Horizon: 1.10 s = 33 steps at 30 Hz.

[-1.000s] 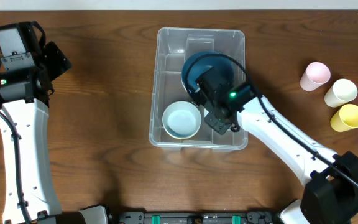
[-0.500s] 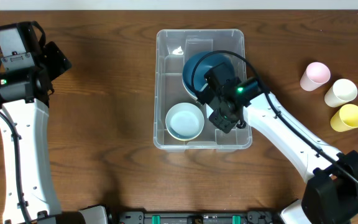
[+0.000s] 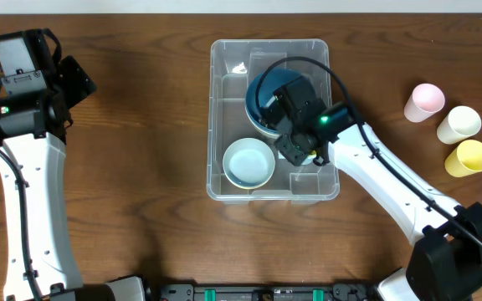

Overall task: Pack container
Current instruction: 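Open the right gripper and withdraw it toward the remaining cups, then lower the right gripper onto the second yellow cup and grasp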

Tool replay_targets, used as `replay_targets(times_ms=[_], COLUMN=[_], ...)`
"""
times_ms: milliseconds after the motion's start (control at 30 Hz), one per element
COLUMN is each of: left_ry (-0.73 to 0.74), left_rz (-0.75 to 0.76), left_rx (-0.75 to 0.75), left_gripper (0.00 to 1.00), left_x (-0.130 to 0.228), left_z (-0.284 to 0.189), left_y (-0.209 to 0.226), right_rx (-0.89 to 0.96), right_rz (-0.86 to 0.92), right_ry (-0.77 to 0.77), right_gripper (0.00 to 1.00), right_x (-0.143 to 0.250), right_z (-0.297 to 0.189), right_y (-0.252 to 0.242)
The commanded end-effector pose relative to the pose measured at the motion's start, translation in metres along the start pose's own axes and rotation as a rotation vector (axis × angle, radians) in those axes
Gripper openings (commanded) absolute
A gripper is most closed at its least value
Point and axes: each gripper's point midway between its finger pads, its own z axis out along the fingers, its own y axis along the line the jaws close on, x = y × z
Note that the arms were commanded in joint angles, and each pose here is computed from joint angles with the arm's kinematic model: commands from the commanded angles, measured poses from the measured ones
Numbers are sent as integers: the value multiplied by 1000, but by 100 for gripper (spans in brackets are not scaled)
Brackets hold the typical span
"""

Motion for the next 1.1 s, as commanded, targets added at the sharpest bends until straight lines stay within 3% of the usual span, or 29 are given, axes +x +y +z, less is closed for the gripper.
replay_targets(times_ms=[0,200,533,733,1067], left_ry=[-27,-27,-27,-27,-27], left_rz=[0,0,0,0,0], left_rx=[-9,-9,-10,-10,-9], left_gripper=[98,98,98,98,98], left_x=[-8,-8,-8,-8,-8], left_z=[-7,-7,-7,-7,-7], left_y=[4,4,4,4,4], right_rx=[48,66,149,242,341], right_rz=[124,267,590,917,1259], right_ry=[-28,-30,-146,-154,-63], right_gripper=[46,35,41,47,48], right_x=[-6,1,17,76,183], right_z=[-4,-5,-47,-74,-90], right_y=[-22,-44,-109,-176,-234])
